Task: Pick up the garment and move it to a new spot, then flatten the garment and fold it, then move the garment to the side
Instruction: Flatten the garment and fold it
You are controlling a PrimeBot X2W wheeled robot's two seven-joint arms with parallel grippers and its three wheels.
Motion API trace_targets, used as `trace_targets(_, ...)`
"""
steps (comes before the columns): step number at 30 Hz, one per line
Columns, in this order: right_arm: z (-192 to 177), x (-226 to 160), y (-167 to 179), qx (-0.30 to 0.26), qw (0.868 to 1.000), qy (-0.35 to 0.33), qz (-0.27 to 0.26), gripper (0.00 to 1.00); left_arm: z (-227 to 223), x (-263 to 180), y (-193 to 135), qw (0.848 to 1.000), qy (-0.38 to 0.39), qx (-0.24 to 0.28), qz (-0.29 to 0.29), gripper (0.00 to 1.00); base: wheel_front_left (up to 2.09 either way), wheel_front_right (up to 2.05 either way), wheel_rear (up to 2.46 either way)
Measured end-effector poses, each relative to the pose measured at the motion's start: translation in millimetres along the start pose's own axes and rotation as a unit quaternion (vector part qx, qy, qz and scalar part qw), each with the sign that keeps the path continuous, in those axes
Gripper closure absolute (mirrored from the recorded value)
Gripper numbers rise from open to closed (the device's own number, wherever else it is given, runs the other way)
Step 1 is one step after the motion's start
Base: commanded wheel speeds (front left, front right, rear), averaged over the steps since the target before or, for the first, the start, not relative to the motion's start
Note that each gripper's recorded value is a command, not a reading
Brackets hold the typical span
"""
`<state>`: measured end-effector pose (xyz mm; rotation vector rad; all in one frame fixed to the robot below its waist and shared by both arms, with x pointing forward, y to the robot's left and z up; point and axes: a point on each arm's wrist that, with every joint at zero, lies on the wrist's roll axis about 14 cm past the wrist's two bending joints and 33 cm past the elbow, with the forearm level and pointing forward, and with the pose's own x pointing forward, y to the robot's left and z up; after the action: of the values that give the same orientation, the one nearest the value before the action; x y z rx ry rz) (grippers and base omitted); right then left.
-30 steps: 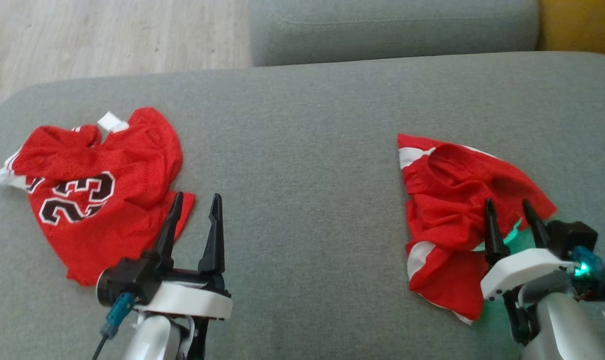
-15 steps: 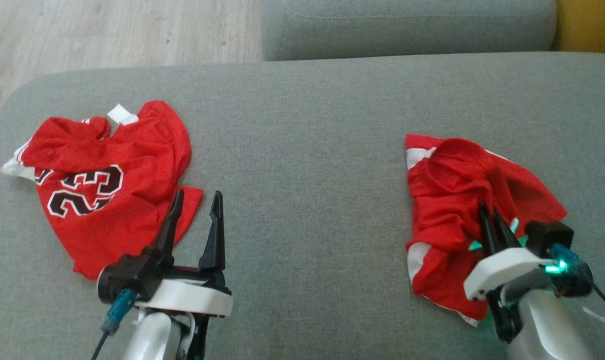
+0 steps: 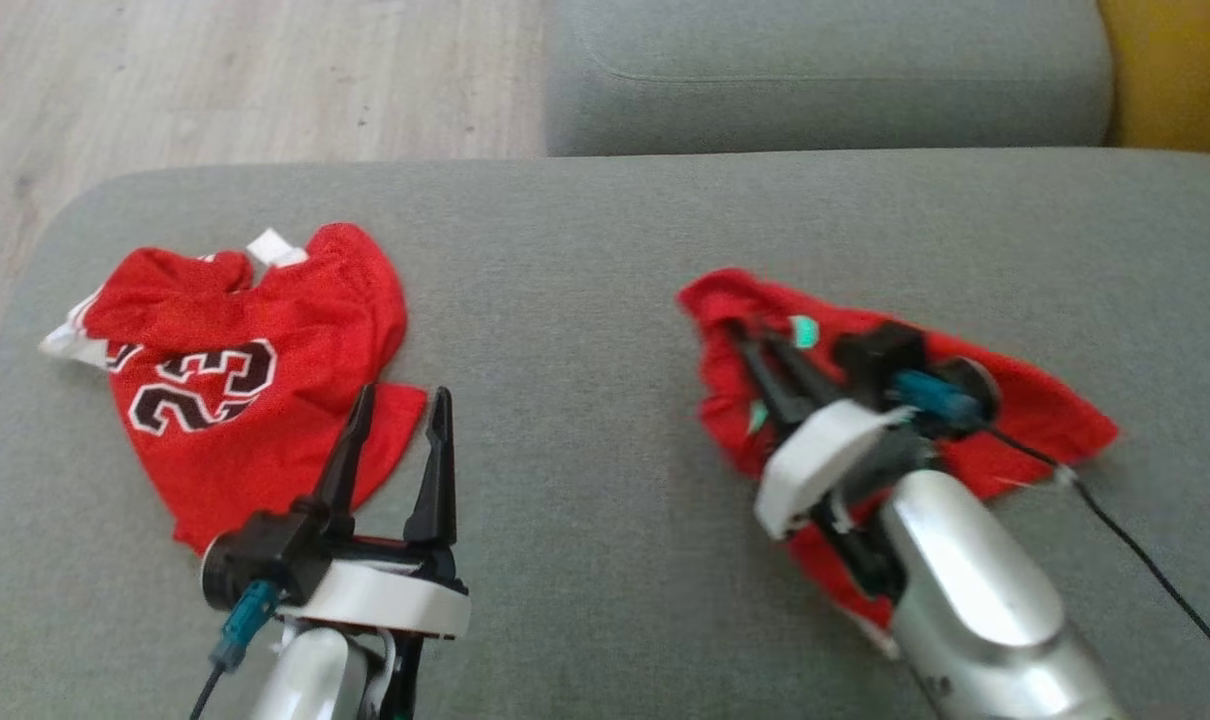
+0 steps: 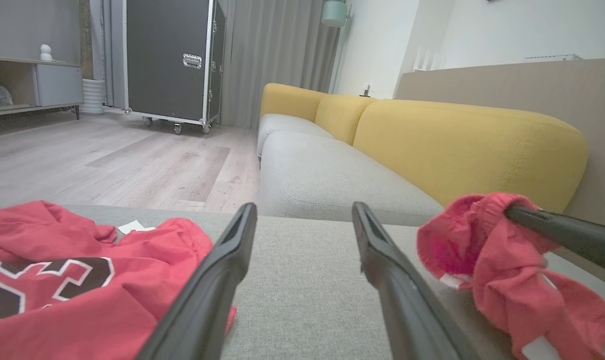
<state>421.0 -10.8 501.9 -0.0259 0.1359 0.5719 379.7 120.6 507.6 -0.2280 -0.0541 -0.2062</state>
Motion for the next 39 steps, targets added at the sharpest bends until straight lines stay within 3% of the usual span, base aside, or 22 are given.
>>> trace_targets(5,-10.2,13.0,46.7,-0.024,0.996,0.045,0.077,1.00,2.4,-6.7,5.1,1.000,-0.003,-0.003,0.010,0.00,0.00,0.00,0.00)
trace_targets(6,-17.0,14.4,56.2,-0.025,0.994,0.062,0.092,0.16,2.5,-8.6,6.7,1.000,-0.003,-0.003,0.013,0.00,0.00,0.00,0.00)
trace_targets(7,-24.2,15.0,63.5,-0.029,0.991,0.076,0.104,0.00,2.9,-10.5,8.5,1.000,-0.004,-0.004,0.017,0.00,0.00,0.00,0.00)
trace_targets(13,-50.4,14.9,112.6,-0.059,0.973,0.120,0.188,0.00,3.5,-24.0,22.3,0.999,-0.004,-0.006,0.046,0.00,0.00,0.00,0.00)
trace_targets(21,15.8,18.7,135.1,-0.002,0.975,-0.007,0.222,0.00,5.6,-23.9,21.7,0.999,-0.008,-0.006,0.046,0.00,0.00,0.00,0.00)
trace_targets(24,39.8,22.5,111.2,0.012,0.981,-0.058,0.186,0.00,7.8,-20.0,17.0,0.999,-0.011,-0.006,0.037,0.00,0.00,0.00,0.00)
trace_targets(32,63.0,11.7,-7.4,0.009,0.993,-0.117,0.007,0.00,11.5,-12.8,3.3,1.000,-0.018,-0.005,0.015,0.00,0.00,0.00,0.00)
trace_targets(39,11.0,-49.3,-82.1,0.042,0.986,-0.095,-0.131,0.00,14.0,-4.7,-9.0,1.000,-0.023,-0.005,-0.006,0.00,0.00,0.00,0.00)
